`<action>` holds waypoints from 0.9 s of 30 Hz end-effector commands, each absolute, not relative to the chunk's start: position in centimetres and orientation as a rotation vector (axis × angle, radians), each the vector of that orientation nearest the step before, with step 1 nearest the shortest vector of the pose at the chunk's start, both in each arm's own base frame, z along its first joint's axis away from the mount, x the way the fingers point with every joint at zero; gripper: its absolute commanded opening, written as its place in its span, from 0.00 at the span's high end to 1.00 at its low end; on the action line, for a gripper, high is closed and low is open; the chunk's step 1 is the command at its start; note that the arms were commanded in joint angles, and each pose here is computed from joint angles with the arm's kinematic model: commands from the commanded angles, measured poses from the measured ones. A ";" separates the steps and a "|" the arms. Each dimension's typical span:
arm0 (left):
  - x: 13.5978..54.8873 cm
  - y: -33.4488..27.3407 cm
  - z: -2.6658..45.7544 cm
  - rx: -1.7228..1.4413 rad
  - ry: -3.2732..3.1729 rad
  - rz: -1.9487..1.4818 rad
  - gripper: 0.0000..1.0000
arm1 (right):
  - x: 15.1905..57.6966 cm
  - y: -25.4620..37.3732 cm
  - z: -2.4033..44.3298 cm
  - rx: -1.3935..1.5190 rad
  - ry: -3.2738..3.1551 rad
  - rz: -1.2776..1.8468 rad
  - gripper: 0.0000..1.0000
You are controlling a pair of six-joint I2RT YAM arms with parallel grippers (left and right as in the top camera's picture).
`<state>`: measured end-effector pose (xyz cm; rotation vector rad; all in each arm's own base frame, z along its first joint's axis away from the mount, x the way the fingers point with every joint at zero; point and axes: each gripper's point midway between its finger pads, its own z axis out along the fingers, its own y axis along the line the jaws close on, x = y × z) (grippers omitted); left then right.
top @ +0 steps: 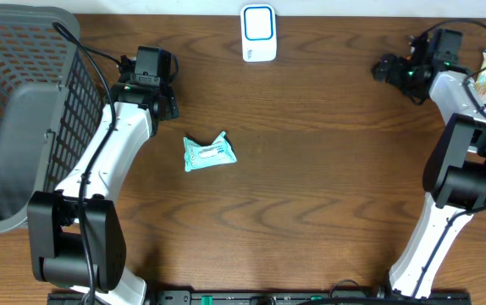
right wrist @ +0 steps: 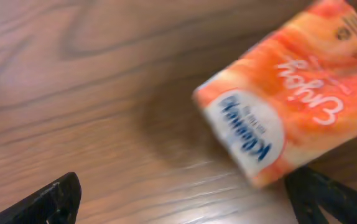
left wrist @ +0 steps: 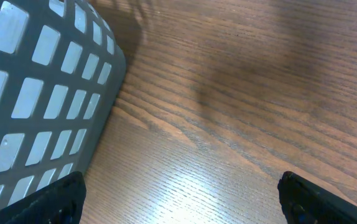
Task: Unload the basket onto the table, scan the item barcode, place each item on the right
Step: 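Swing the right gripper left over the teal wipes pack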
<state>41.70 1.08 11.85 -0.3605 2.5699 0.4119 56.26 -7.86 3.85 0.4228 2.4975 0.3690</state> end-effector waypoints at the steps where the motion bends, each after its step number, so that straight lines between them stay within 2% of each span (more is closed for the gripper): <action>1: 41.9 1.3 12.5 -0.360 2.553 0.425 0.02 | 56.7 -7.1 11.2 0.354 2.383 0.362 0.01; 6: 41.9 1.3 12.5 -0.360 2.553 0.425 0.02 | 55.9 -6.3 15.3 0.356 2.351 0.247 0.01; 9: 41.9 1.3 12.5 -0.360 2.553 0.425 0.02 | 55.4 -4.1 17.1 0.305 2.347 0.278 0.01; 11: 41.9 1.3 12.5 -0.360 2.553 0.425 0.02 | 55.1 -1.2 17.9 0.233 2.348 0.390 0.01; 15: 41.9 1.3 12.5 -0.360 2.553 0.425 0.02 | 53.5 7.3 19.5 0.001 2.331 0.804 0.01; 18: 41.9 1.3 12.5 -0.360 2.553 0.425 0.02 | 52.6 11.3 19.0 -0.090 2.349 0.893 0.11; 27: 41.9 1.3 12.5 -0.360 2.553 0.425 0.02 | 49.1 22.2 13.5 -0.410 2.460 0.955 0.08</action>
